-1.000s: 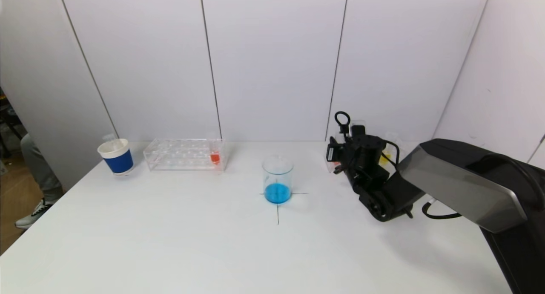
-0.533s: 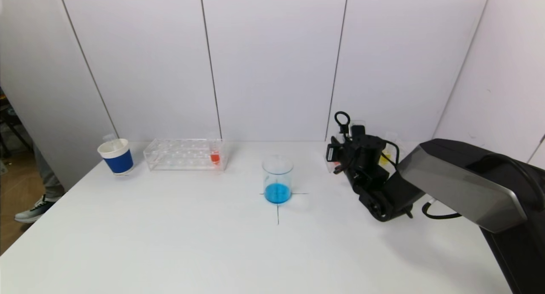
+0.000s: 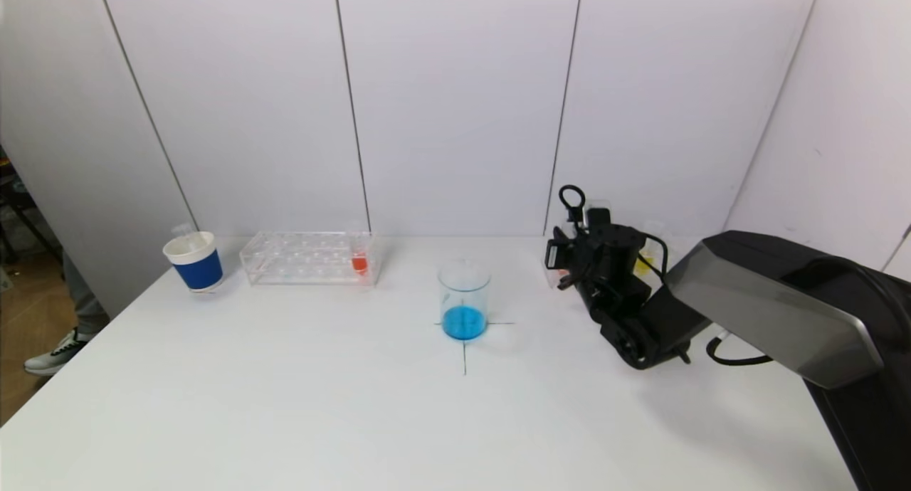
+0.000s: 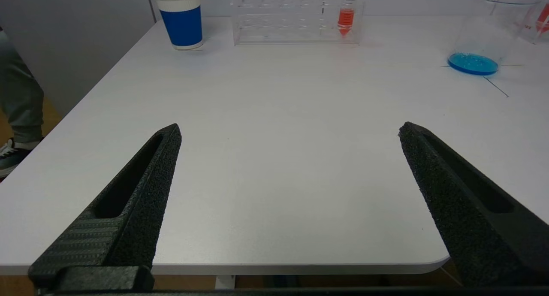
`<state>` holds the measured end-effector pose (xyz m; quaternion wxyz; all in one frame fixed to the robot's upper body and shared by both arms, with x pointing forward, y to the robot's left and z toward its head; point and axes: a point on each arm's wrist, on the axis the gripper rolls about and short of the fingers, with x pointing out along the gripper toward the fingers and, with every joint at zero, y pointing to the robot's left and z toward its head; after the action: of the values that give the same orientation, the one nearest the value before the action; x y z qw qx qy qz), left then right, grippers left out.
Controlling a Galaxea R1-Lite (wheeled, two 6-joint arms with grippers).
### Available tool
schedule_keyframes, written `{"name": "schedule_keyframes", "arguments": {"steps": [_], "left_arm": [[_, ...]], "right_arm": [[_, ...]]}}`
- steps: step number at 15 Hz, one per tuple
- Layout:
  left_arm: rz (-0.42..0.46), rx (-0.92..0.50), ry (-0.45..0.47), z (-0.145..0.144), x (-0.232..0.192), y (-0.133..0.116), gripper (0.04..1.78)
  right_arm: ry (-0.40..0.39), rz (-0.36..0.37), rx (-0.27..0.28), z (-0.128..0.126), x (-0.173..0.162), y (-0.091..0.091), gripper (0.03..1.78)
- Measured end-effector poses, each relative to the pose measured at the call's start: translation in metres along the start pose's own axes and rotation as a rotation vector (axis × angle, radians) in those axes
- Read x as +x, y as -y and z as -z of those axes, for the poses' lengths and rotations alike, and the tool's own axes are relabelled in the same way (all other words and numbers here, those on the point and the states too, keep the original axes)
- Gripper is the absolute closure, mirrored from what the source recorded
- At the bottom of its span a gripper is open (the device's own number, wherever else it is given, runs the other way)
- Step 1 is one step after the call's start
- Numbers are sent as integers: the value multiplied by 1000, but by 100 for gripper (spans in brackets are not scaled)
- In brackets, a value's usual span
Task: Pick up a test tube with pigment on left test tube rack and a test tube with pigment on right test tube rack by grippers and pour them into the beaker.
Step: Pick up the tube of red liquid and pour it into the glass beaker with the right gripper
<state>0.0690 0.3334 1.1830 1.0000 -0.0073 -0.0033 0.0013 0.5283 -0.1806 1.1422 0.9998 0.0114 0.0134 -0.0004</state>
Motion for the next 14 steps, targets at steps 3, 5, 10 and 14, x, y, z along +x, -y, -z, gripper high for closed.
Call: {"name": "schedule_keyframes", "arguments": {"steps": [3, 5, 10, 14], "left_arm": [[0, 0, 0, 0, 0, 0, 5], [0, 0, 0, 0, 0, 0, 5], [0, 0, 0, 0, 0, 0, 5], [0, 0, 0, 0, 0, 0, 5]], "right_arm": [[6, 0, -12, -5, -1, 0, 132], [-2, 0, -19, -12, -2, 0, 132], [5, -2, -26, -41, -7, 1, 132], [-6, -6, -43, -68, -12, -1, 132]]}}
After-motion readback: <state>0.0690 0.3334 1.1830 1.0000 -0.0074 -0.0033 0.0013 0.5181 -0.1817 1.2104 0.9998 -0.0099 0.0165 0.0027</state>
